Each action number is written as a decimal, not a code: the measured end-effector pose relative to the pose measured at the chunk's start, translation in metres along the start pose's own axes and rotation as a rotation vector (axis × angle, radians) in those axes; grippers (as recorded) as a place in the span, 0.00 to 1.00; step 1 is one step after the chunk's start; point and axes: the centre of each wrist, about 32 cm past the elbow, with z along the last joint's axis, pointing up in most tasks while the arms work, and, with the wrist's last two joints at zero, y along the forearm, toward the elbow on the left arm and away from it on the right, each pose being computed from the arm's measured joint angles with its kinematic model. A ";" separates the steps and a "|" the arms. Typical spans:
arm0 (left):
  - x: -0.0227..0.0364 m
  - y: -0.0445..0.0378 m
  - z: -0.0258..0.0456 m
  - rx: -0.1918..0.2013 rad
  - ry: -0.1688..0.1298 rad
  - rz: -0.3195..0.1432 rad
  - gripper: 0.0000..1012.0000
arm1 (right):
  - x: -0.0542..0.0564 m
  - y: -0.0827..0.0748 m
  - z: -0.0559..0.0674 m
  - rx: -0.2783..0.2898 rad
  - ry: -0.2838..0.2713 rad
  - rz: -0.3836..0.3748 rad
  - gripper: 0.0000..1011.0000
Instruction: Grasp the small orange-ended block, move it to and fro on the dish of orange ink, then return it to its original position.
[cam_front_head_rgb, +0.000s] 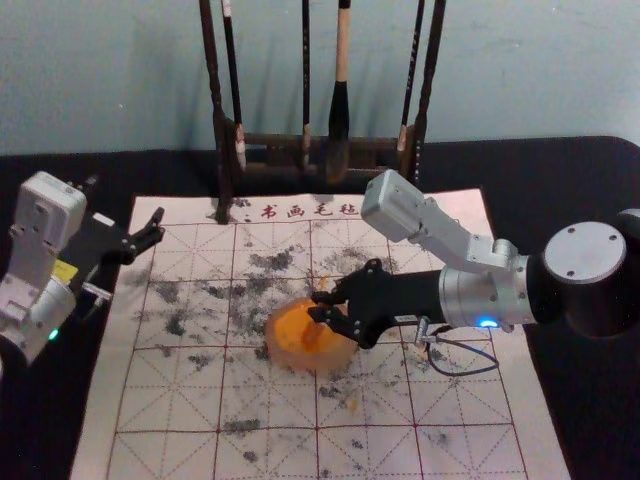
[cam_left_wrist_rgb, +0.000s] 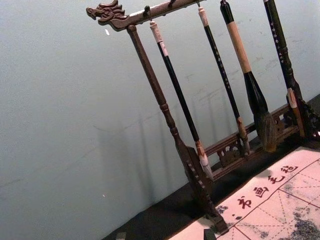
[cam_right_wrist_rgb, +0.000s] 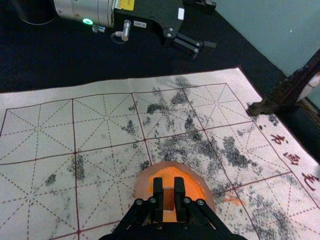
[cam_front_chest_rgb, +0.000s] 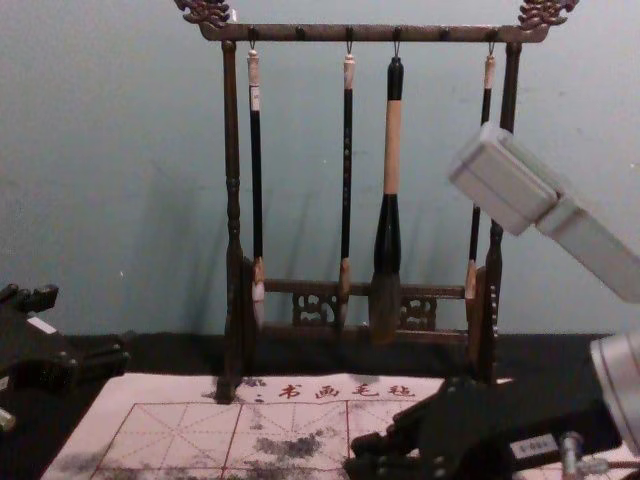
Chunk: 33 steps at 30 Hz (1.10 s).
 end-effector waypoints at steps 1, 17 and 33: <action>0.0000 0.0000 0.0000 0.000 0.000 0.000 0.99 | 0.000 0.002 0.001 0.001 0.000 0.001 0.13; 0.0000 0.0000 0.0000 0.000 0.000 0.000 0.99 | 0.003 0.020 0.009 0.001 0.010 0.003 0.13; 0.0000 0.0000 0.0000 0.000 0.000 0.000 0.99 | 0.010 0.021 0.008 -0.006 0.021 -0.032 0.13</action>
